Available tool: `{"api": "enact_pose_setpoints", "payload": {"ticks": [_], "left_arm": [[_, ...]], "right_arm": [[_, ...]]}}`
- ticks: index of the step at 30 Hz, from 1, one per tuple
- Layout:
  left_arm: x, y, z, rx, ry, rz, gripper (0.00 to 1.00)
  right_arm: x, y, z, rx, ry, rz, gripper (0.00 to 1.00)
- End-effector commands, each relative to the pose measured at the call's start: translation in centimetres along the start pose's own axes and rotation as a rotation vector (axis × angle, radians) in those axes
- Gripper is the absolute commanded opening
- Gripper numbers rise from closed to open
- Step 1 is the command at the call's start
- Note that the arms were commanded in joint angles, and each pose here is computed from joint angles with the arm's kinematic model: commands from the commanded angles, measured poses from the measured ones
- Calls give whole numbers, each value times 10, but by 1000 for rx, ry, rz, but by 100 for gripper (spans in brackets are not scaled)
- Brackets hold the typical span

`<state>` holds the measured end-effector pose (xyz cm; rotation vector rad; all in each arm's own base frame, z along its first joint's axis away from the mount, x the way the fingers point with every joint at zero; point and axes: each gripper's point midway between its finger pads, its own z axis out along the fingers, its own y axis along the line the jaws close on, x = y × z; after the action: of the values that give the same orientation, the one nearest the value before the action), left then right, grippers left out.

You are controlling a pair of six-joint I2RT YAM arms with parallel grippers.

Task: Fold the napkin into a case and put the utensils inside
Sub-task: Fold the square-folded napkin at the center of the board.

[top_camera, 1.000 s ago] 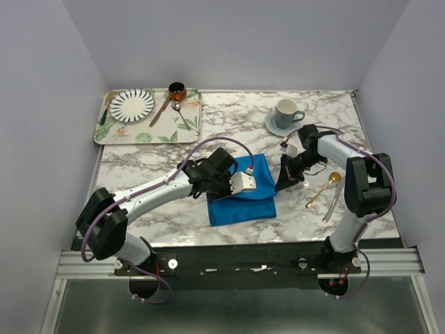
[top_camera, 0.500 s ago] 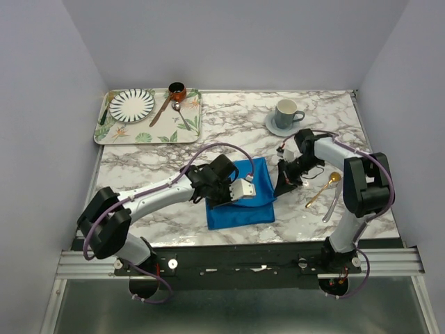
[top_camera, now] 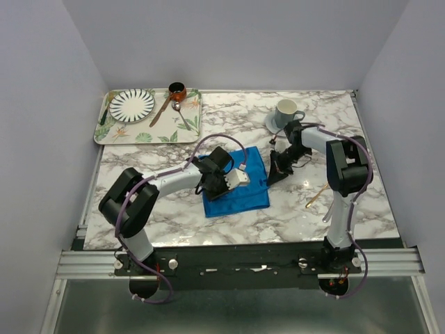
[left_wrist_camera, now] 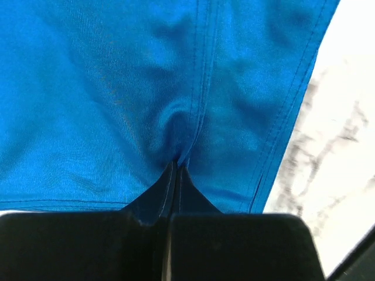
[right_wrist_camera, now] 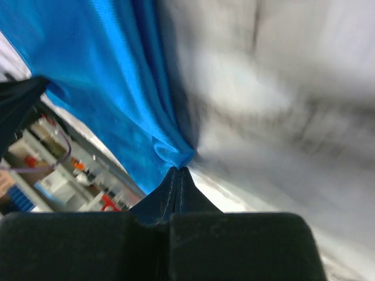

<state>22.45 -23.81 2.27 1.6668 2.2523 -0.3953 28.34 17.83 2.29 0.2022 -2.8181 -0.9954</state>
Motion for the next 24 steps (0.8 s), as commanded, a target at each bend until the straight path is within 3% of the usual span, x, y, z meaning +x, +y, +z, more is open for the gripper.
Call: {"api": "enact_pose_setpoints", "payload": {"ticks": [1, 11, 24], "left_arm": [[-10, 28, 0, -32, -28, -32, 0], [-45, 35, -51, -86, -115, 14, 0], [-43, 19, -86, -86, -145, 33, 0]], "right_arm": [[-43, 1, -14, 53, -83, -64, 1], [-29, 48, -52, -34, -129, -116, 1], [7, 67, -59, -122, -78, -76, 1]]}}
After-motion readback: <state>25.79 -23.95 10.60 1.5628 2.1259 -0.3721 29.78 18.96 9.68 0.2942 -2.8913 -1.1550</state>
